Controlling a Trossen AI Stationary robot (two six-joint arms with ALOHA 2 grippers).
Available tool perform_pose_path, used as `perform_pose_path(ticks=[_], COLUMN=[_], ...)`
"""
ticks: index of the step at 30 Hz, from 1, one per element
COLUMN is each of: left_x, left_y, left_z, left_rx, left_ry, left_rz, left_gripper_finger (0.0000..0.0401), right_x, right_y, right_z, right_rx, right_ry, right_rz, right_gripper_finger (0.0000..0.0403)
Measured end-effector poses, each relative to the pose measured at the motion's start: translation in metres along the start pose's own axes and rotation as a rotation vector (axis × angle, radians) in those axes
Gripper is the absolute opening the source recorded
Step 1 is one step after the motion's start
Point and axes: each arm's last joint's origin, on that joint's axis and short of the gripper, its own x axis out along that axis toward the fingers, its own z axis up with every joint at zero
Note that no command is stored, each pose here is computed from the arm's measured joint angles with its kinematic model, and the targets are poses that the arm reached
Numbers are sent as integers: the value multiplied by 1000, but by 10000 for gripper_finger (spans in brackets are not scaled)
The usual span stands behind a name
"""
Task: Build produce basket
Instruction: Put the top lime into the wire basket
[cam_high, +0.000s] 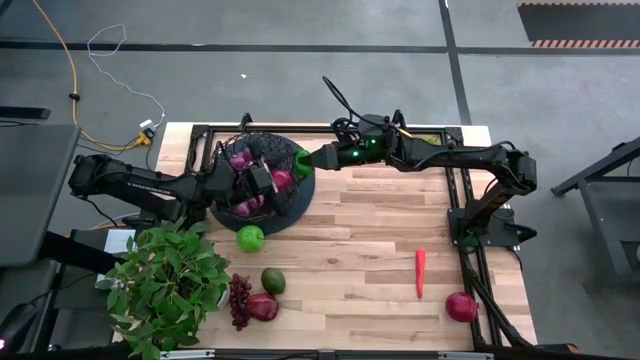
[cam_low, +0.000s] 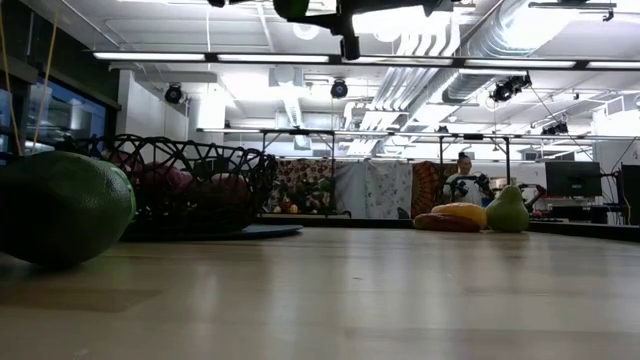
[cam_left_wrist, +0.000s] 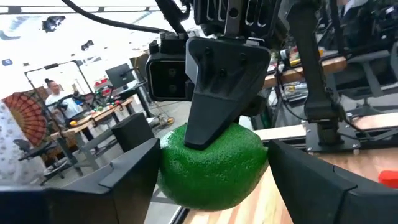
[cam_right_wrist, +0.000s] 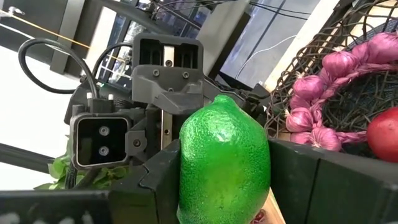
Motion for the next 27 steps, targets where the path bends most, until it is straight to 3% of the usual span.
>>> perform_pose_path(ticks=[8, 27], left_x=[1, 1], left_y=[-2, -1], left_z=[-2, -2], left_rx=[-13, -19], left_ry=[-3, 8], left_rz=[-87, -37], left_gripper_finger=[329, 344], right_x=[0, 2], right_y=[-1, 1], right_z=[-1, -3], right_rx=[3, -1], right_ry=[9, 2], right_rz=[-7, 1], right_gripper_finger=[177, 177])
